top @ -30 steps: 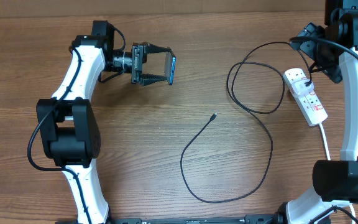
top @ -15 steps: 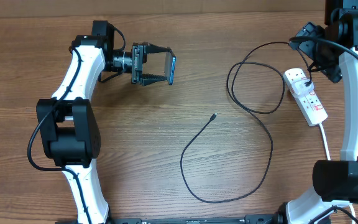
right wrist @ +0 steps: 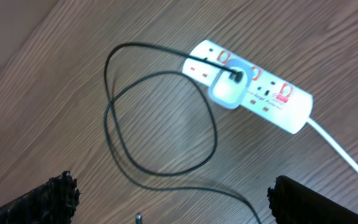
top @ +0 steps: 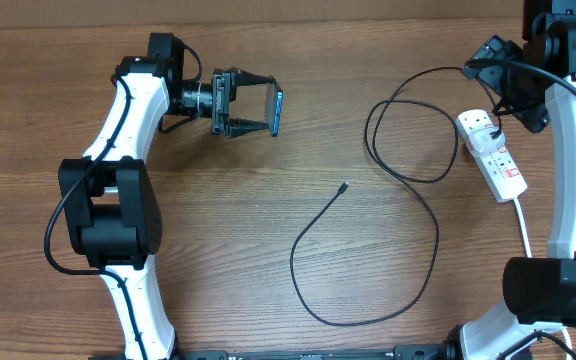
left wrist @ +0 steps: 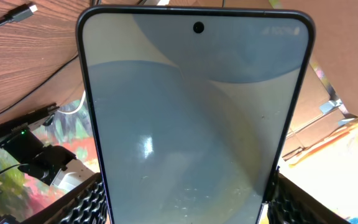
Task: Plug charger to phone and switch on socket
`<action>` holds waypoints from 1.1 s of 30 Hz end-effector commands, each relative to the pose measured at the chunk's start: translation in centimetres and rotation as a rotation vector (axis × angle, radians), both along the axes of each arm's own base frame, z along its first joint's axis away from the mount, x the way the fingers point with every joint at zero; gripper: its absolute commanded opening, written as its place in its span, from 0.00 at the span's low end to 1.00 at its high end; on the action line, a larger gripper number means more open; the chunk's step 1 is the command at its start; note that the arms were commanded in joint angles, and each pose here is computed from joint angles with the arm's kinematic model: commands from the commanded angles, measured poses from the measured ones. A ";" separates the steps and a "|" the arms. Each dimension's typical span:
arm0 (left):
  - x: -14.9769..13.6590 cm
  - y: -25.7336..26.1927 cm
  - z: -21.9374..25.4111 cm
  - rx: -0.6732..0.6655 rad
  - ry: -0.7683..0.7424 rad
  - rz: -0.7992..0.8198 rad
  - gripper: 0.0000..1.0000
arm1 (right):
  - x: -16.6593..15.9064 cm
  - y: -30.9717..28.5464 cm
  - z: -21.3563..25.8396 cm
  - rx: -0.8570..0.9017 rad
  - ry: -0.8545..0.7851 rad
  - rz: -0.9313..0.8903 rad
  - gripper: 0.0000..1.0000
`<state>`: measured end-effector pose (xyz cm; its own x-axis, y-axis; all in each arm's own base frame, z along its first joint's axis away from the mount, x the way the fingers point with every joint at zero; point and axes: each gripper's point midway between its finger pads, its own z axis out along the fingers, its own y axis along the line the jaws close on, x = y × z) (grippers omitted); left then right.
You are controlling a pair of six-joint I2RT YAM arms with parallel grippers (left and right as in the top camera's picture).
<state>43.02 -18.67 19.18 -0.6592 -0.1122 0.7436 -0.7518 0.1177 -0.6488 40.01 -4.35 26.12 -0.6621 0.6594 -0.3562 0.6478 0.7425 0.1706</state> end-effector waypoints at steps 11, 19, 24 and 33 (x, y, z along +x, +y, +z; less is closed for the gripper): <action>0.1 -0.4 1.6 -0.054 -0.024 -0.015 0.66 | 1.6 13.5 2.5 0.245 -0.165 0.665 1.00; 0.1 -0.4 1.6 -0.053 -0.024 -0.015 0.66 | 0.8 22.0 3.7 0.232 -0.245 0.898 1.00; 0.1 -0.4 1.6 -0.052 -0.025 -0.015 0.66 | 0.0 25.9 4.4 0.232 -0.287 0.984 1.00; 0.3 -0.5 1.6 -0.050 -0.038 -0.016 0.66 | -1.2 28.8 4.4 0.248 -0.275 0.973 1.00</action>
